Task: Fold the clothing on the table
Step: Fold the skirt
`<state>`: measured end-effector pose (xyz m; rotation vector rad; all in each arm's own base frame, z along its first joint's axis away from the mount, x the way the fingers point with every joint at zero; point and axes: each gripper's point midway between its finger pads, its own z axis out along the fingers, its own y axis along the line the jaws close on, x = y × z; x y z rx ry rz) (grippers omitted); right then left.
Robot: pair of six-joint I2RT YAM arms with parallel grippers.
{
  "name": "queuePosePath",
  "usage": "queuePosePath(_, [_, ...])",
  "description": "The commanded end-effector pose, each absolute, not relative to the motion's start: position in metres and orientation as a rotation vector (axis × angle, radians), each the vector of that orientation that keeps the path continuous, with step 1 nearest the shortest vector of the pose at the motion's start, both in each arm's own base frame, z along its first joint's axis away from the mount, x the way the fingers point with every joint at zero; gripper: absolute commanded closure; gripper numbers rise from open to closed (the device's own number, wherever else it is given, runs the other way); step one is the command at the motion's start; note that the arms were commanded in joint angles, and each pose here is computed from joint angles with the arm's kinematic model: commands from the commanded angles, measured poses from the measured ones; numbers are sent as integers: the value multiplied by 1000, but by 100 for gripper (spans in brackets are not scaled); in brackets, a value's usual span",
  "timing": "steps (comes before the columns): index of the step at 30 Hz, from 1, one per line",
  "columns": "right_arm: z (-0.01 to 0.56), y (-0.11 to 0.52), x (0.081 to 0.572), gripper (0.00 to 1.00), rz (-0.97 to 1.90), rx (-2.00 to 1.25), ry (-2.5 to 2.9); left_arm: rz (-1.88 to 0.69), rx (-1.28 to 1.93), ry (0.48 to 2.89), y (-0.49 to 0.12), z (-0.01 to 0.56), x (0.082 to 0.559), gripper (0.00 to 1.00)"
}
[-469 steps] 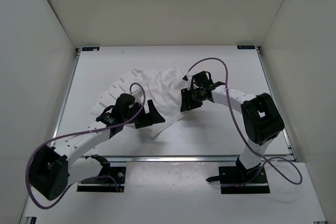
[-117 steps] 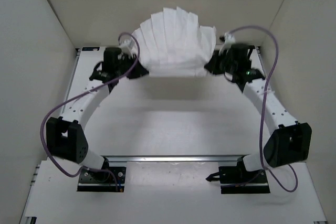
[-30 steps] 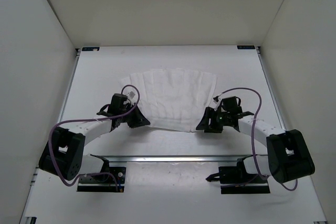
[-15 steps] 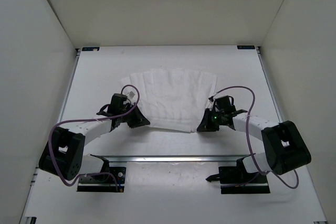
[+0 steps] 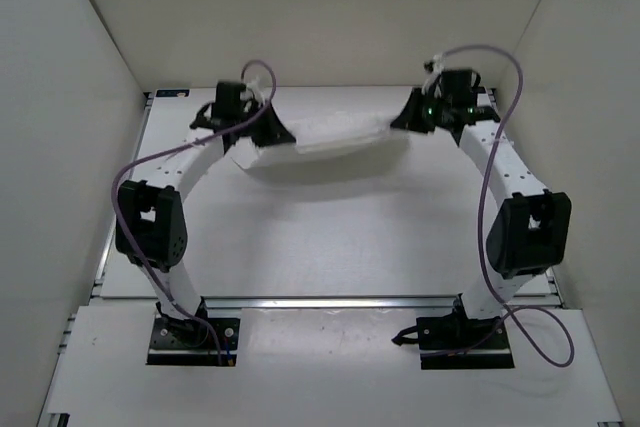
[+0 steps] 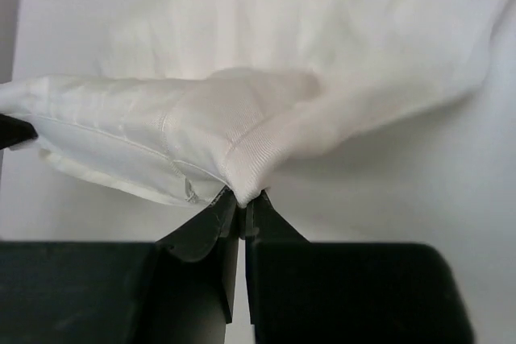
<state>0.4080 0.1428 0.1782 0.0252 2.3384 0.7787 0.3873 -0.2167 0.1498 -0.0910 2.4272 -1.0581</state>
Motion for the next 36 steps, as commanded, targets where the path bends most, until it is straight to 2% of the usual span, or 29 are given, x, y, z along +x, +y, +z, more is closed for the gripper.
queuePosePath(1, [360,117,471,99,460,-135,1917,-793,124,2047,-200,309,458,100])
queuePosePath(2, [380,120,475,100,427,-142,1873,-732,149,1928,-194,364,467,100])
queuePosePath(3, [417,121,475,100,417,-160,1786,-720,152,1877,-192,384,473,100])
queuePosePath(5, [443,113,475,100,419,-147,1710,-727,148,1710,-172,438,471,100])
queuePosePath(7, [408,108,471,100,430,-131,1765,-731,91,1689,-163,429,470,100])
queuePosePath(9, [364,103,463,100,458,-110,1836,-762,74,1746,-159,396,463,100])
queuePosePath(12, [281,113,428,99,516,-97,1969,-788,49,1967,-169,280,427,100])
queuePosePath(13, [249,117,411,100,530,-90,2025,-787,46,1981,-168,271,416,100])
queuePosePath(15, [208,123,382,100,570,-71,2115,-821,52,2139,-181,202,375,100])
queuePosePath(18, [159,133,333,100,639,-37,2255,-884,49,2298,-194,146,312,100])
queuePosePath(20, [135,144,297,100,671,-51,2341,-915,30,2344,-196,139,277,100])
queuePosePath(21, [137,151,283,100,707,-75,2347,-917,40,2390,-197,129,259,100])
queuePosePath(23, [152,167,260,100,762,-140,2306,-879,46,2363,-188,145,240,100])
queuePosePath(27, [186,173,263,99,779,-150,2233,-806,3,2262,-165,193,252,100])
queuePosePath(29, [200,168,286,100,791,-126,2208,-781,-48,2258,-155,199,269,100])
queuePosePath(33, [201,156,336,99,800,-99,2202,-805,-200,2287,-153,179,315,100])
queuePosePath(35, [173,153,364,100,798,-92,2265,-837,-279,2283,-151,164,342,100])
queuePosePath(36, [168,155,382,89,808,-103,2269,-835,-314,2320,-154,148,351,99])
